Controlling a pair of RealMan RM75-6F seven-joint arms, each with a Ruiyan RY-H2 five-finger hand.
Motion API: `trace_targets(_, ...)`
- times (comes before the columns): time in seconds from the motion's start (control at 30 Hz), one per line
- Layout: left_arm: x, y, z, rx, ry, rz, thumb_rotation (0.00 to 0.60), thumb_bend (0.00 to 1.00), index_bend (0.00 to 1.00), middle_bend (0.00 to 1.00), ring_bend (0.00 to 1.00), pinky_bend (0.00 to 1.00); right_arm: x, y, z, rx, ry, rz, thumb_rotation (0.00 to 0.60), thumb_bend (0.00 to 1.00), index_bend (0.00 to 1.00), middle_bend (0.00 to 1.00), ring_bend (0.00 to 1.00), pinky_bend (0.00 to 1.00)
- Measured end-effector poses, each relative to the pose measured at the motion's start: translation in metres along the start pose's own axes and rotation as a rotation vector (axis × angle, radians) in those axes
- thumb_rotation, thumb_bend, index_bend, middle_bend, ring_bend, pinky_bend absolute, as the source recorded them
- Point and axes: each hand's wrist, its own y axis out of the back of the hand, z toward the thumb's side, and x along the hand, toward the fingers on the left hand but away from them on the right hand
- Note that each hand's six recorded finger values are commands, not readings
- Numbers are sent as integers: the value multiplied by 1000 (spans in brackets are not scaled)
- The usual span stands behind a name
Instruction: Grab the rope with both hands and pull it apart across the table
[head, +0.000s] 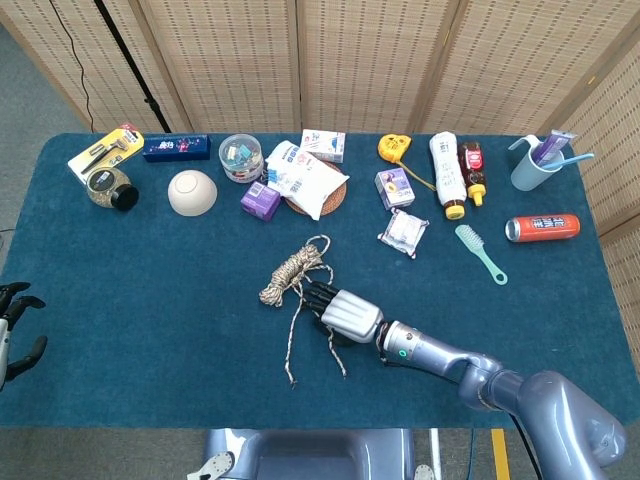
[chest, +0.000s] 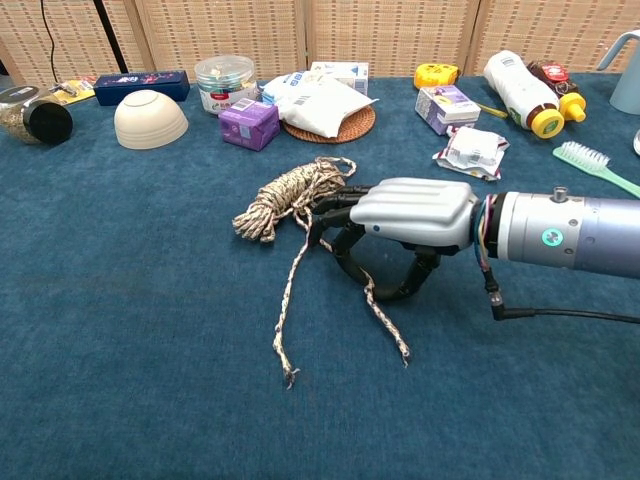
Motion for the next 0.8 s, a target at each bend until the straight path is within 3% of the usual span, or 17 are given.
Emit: trace_targets(0.8, 0, -2, 2, 0, -4, -10, 600, 276, 382, 232, 169, 3, 2, 1, -3, -5, -7, -4, 600, 422, 597, 211, 31, 0)
